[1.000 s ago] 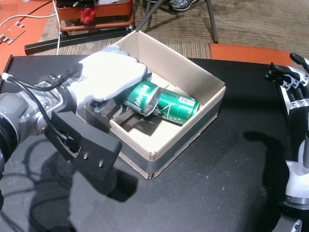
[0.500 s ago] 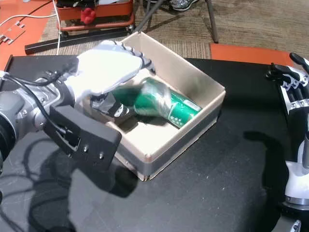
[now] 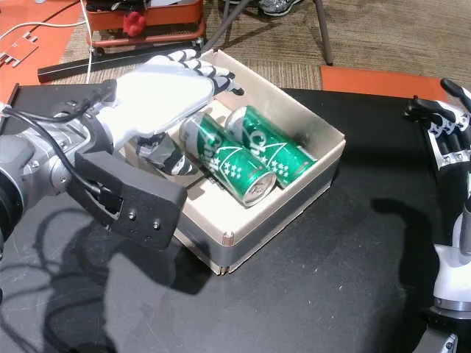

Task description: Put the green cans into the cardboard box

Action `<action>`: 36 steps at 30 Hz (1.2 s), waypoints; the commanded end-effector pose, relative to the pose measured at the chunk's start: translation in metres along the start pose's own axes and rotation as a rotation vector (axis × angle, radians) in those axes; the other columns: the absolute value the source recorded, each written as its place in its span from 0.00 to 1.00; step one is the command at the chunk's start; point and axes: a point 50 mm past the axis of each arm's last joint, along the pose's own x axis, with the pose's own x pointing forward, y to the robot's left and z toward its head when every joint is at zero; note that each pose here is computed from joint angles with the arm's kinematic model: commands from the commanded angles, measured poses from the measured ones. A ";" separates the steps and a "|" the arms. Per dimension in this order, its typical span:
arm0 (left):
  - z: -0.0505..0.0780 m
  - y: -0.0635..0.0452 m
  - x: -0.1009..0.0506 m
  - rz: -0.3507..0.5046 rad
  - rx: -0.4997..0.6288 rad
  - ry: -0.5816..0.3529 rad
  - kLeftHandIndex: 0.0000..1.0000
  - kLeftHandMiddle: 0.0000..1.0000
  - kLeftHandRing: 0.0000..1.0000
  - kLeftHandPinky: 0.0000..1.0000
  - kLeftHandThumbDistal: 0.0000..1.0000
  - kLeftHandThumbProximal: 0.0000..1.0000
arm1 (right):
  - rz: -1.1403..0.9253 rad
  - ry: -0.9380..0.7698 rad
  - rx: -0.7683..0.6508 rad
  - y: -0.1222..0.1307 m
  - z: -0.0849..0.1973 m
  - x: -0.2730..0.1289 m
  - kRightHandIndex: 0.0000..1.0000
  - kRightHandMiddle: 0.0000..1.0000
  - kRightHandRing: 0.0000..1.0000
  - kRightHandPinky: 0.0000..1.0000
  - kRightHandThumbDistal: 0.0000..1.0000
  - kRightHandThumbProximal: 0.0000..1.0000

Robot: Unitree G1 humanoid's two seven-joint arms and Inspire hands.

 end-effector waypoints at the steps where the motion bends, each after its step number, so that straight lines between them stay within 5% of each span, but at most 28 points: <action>1: -0.003 0.007 0.000 0.014 0.002 0.002 1.00 0.91 0.93 0.86 0.90 0.13 | 0.006 -0.011 -0.006 0.001 0.000 0.002 0.56 0.53 0.56 0.69 0.65 0.84; 5: -0.003 0.011 0.000 0.054 -0.037 -0.006 1.00 0.91 0.92 0.85 0.84 0.16 | 0.002 -0.009 -0.007 0.001 0.000 0.002 0.55 0.52 0.55 0.69 0.66 0.85; 9: 0.000 0.016 -0.002 0.142 -0.191 -0.038 1.00 0.91 0.92 0.86 0.77 0.20 | 0.006 -0.005 -0.009 0.002 0.000 0.002 0.55 0.52 0.55 0.68 0.69 0.85; 18: -0.001 0.015 -0.034 0.419 -0.877 -0.282 0.84 0.85 0.87 0.79 0.61 0.24 | 0.008 0.006 -0.015 0.002 -0.001 0.002 0.55 0.52 0.55 0.68 0.71 0.86; 21: -0.012 0.010 -0.052 0.488 -1.017 -0.344 0.84 0.84 0.84 0.77 0.63 0.30 | 0.012 0.012 -0.012 0.002 -0.002 0.002 0.55 0.52 0.55 0.68 0.70 0.86; 26: -0.028 -0.003 -0.071 0.501 -1.252 -0.458 0.80 0.81 0.82 0.76 0.62 0.20 | 0.020 0.018 -0.008 0.002 -0.002 0.003 0.55 0.51 0.55 0.67 0.71 0.85; 36: -0.039 -0.038 -0.091 0.503 -1.620 -0.611 0.74 0.72 0.73 0.70 0.69 0.17 | 0.025 0.021 -0.015 -0.001 -0.002 0.001 0.55 0.51 0.54 0.68 0.69 0.86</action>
